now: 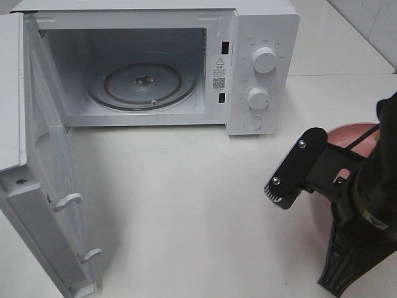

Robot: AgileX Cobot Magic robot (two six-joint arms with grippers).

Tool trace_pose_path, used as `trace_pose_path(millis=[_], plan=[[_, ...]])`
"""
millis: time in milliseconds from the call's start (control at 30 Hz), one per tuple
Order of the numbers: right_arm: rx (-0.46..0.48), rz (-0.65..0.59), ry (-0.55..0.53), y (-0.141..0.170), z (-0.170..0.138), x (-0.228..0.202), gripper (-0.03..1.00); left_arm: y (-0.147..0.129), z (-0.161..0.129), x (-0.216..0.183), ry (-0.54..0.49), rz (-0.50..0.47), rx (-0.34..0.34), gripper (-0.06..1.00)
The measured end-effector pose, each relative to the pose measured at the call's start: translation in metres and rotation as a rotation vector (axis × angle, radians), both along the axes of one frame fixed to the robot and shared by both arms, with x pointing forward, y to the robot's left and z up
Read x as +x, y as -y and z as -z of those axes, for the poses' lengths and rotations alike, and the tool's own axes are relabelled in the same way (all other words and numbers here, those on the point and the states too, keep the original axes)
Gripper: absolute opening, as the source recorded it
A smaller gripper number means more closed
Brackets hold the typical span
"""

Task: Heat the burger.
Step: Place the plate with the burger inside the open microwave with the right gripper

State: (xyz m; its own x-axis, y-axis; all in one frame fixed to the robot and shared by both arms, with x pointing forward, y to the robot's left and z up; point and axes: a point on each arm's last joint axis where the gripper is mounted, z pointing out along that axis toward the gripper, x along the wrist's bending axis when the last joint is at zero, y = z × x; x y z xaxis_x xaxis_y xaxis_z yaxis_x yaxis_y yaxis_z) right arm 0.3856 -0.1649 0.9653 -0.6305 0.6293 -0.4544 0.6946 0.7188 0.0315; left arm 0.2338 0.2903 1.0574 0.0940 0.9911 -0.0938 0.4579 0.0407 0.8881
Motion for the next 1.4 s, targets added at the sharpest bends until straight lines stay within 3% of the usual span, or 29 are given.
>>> trace_pose_path(millis=[500,933,1400], plan=[[-0.065,-0.185,0.006,-0.013,-0.002,-0.014,0.04,0.000,0.000,0.000,0.000,0.000,0.000,0.99],[-0.134,-0.421,0.025,-0.026,-0.004,-0.025,0.04,0.000,0.000,0.000,0.000,0.000,0.000,0.99],[-0.140,-0.683,-0.003,-0.037,-0.003,-0.025,0.04,0.000,0.000,0.000,0.000,0.000,0.000,0.99]])
